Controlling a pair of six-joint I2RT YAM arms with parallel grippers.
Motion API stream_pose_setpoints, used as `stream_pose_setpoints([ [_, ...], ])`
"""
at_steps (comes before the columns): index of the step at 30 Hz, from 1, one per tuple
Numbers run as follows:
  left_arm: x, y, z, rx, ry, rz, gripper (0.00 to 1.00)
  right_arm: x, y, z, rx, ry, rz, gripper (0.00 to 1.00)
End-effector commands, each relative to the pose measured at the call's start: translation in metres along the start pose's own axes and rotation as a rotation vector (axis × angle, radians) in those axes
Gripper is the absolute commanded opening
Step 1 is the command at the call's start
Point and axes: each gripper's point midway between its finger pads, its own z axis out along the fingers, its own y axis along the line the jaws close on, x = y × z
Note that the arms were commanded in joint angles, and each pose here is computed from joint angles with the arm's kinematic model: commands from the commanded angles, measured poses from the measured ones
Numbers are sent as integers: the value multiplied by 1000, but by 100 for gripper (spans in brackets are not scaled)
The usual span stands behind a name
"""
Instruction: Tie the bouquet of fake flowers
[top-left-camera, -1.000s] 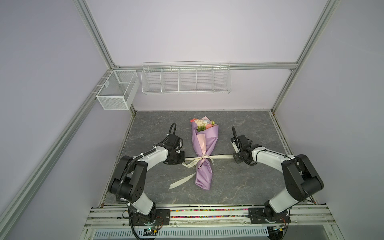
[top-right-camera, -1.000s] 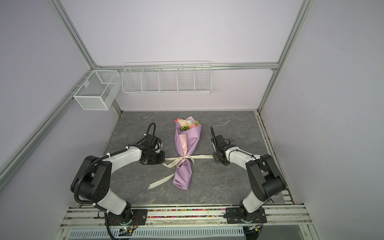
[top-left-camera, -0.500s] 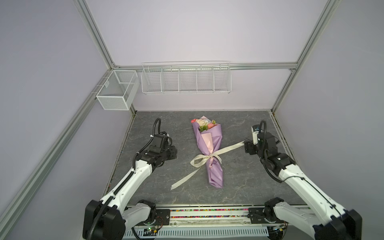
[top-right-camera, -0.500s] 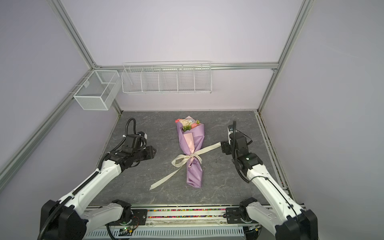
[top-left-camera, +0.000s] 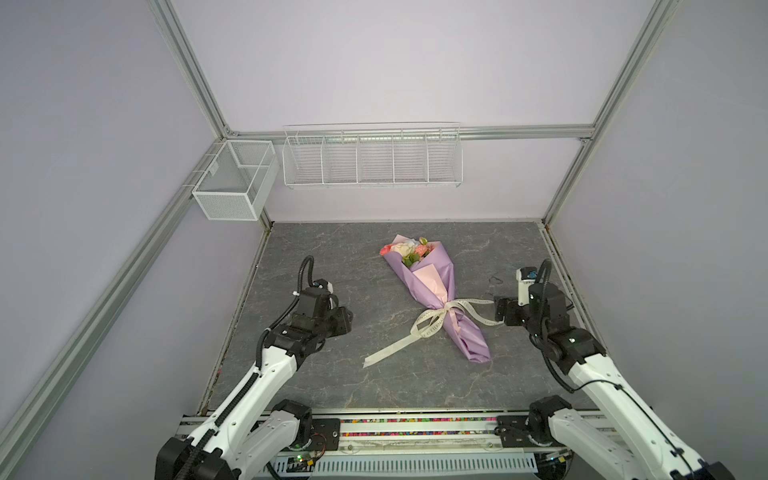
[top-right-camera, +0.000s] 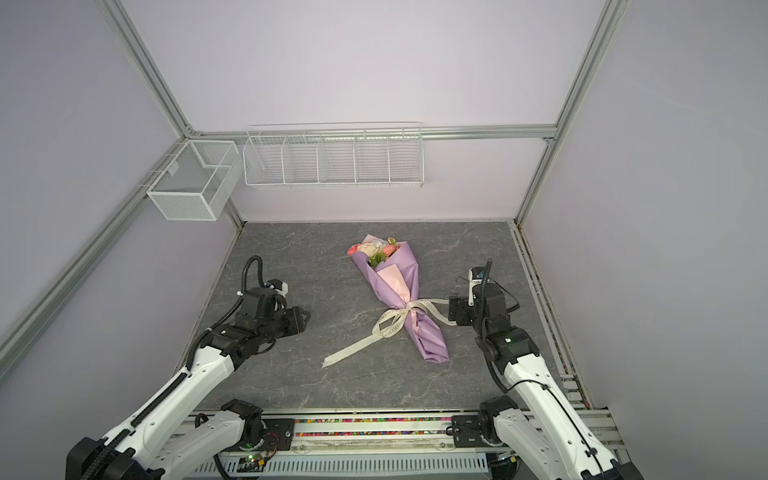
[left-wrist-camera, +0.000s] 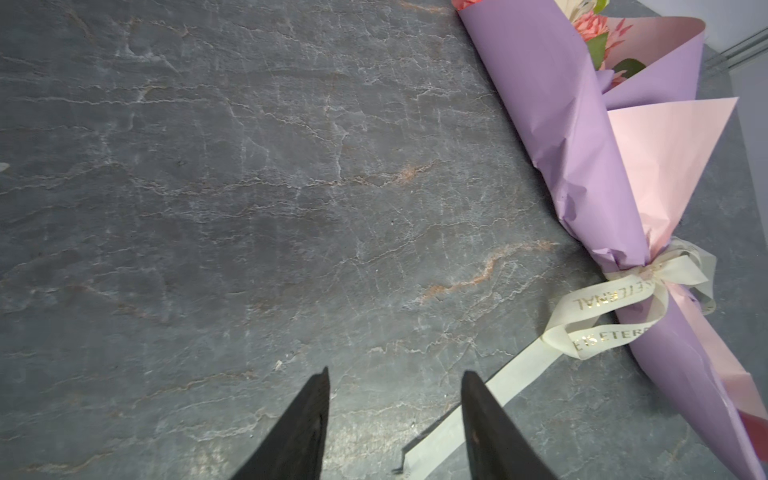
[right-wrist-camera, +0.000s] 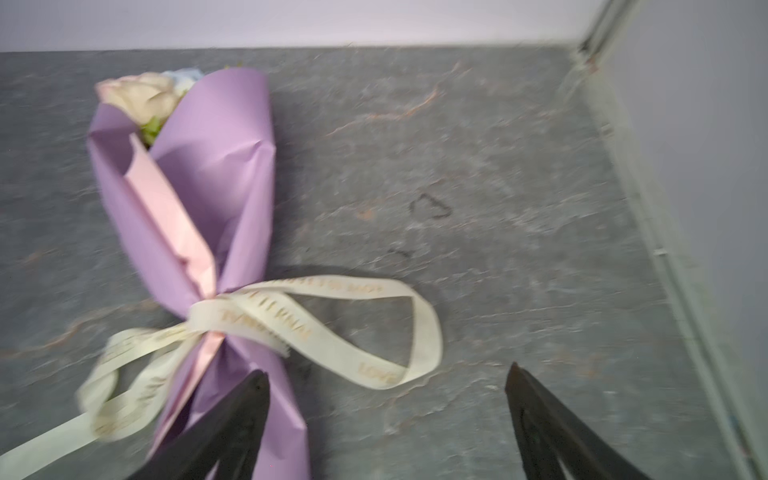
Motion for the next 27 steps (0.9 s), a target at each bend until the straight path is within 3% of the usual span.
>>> stream_pose_setpoints([
  [1, 2, -9, 6, 58, 15, -25, 52, 48, 56, 13, -310, 283, 144, 97],
  [4, 5, -12, 12, 77, 40, -30, 52, 72, 73, 28, -407, 423, 194, 99],
  [6, 7, -13, 14, 77, 56, -27, 51, 80, 84, 35, -467, 467, 218, 93],
  [13, 9, -12, 17, 78, 64, -24, 51, 101, 130, 45, -607, 581, 215, 90],
  [17, 10, -12, 17, 75, 75, -23, 51, 108, 159, 51, -599, 605, 120, 90],
  [20, 11, -10, 15, 61, 84, -21, 51, 103, 166, 55, -583, 590, 118, 90],
  [27, 10, -11, 17, 74, 69, -23, 51, 85, 191, 39, -738, 553, 153, 92],
])
